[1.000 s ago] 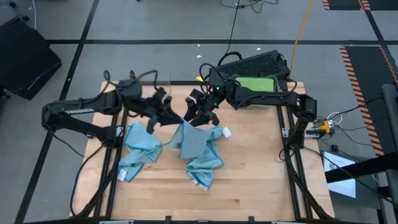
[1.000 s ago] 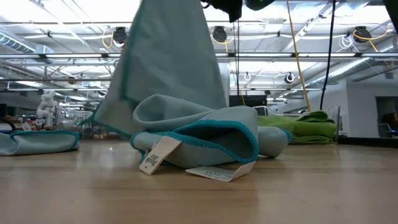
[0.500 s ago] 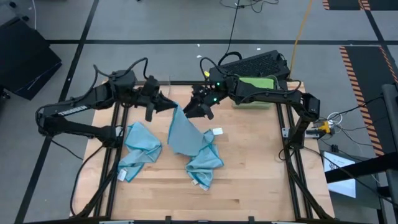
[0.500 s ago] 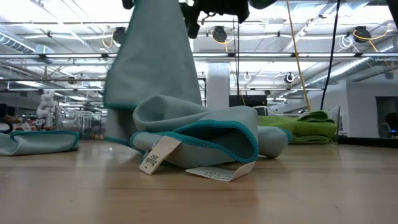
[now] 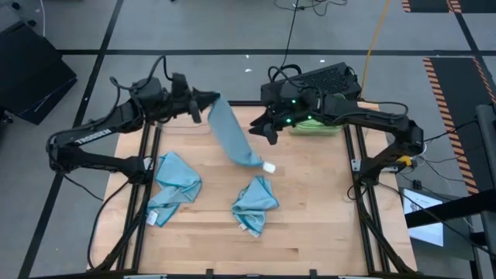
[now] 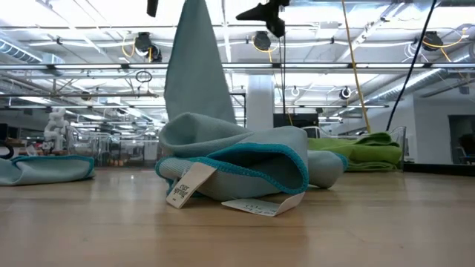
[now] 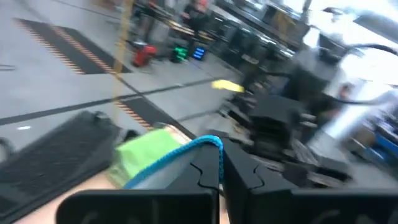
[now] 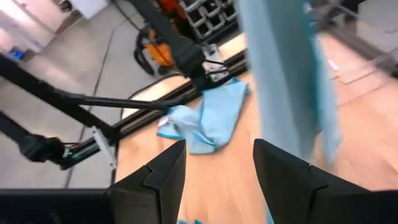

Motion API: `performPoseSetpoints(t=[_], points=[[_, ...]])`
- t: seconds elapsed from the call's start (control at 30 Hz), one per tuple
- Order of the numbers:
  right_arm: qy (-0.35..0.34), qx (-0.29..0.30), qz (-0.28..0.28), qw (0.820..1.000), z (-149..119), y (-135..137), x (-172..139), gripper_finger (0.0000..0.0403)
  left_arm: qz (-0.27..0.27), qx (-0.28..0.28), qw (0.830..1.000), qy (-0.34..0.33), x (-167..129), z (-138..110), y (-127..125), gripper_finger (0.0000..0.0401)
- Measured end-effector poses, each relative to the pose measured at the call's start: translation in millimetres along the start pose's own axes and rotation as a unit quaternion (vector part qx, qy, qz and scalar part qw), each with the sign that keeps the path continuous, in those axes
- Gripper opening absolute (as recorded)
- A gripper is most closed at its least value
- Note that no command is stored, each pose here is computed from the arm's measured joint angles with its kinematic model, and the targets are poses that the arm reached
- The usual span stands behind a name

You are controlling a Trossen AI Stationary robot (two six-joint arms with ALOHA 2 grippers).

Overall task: Sort microfiber towel by color & place in baskets
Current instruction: Fold the top blue towel

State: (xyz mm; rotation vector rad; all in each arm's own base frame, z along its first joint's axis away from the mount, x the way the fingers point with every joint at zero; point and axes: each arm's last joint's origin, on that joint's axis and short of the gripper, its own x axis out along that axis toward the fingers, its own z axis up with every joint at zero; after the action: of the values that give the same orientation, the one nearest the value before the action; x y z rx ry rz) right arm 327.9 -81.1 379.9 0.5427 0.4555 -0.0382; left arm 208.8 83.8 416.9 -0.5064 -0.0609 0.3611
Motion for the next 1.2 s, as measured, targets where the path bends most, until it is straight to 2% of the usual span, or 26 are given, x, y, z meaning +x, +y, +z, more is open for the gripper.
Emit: performPoseSetpoints(t=[0.17,0.3,0.43,0.53,0.6,0.7,0.8,0.87,1.03,1.1,1.2], points=[[-0.008,-0.012,-0.031,0.999,-10.5,8.1,0.0,0.0181,0.045,-0.010,0.999,-0.025,4.3,1.6,5.7,0.0011],[0.019,0.076,-0.059,0.995,-34.5,-2.4,16.6,0.0195,0.055,-0.015,0.998,-0.032,6.6,2.1,8.3,0.0004],[-0.006,0.130,-0.042,0.991,-58.2,-12.9,35.5,0.0236,0.066,-0.014,0.997,-0.031,7.8,1.2,10.1,0.0012],[-0.045,0.153,-0.008,0.987,-68.1,-15.1,44.1,0.0265,0.065,-0.016,0.997,-0.033,8.5,1.5,10.1,0.0005],[-0.074,0.166,-0.010,0.983,-71.9,-18.7,46.7,0.0277,0.063,-0.020,0.997,-0.029,9.4,0.7,10.3,0.0004],[-0.100,0.174,-0.029,0.979,-72.2,-22.8,47.0,0.0283,0.005,-0.012,1.000,-0.013,9.5,1.7,6.0,0.0010],[-0.112,0.174,-0.032,0.978,-65.8,-27.7,44.0,0.0280,-0.081,-0.001,0.996,0.049,8.5,-3.3,1.7,0.0010],[-0.117,0.172,-0.027,0.978,-60.5,-33.0,41.3,0.0278,-0.116,-0.004,0.989,0.097,8.0,-10.1,-0.4,0.0005],[-0.078,0.150,0.061,0.984,-47.1,-46.4,31.7,0.0271,-0.173,-0.009,0.961,0.216,3.4,-32.7,-9.7,0.0011],[-0.057,0.148,0.072,0.985,-46.7,-54.2,28.9,0.0266,-0.184,-0.010,0.945,0.270,-0.4,-44.5,-13.9,0.0011],[-0.035,0.138,0.050,0.989,-49.5,-70.6,29.8,0.0257,-0.179,-0.015,0.922,0.343,-7.8,-62.2,-21.1,0.0004]])
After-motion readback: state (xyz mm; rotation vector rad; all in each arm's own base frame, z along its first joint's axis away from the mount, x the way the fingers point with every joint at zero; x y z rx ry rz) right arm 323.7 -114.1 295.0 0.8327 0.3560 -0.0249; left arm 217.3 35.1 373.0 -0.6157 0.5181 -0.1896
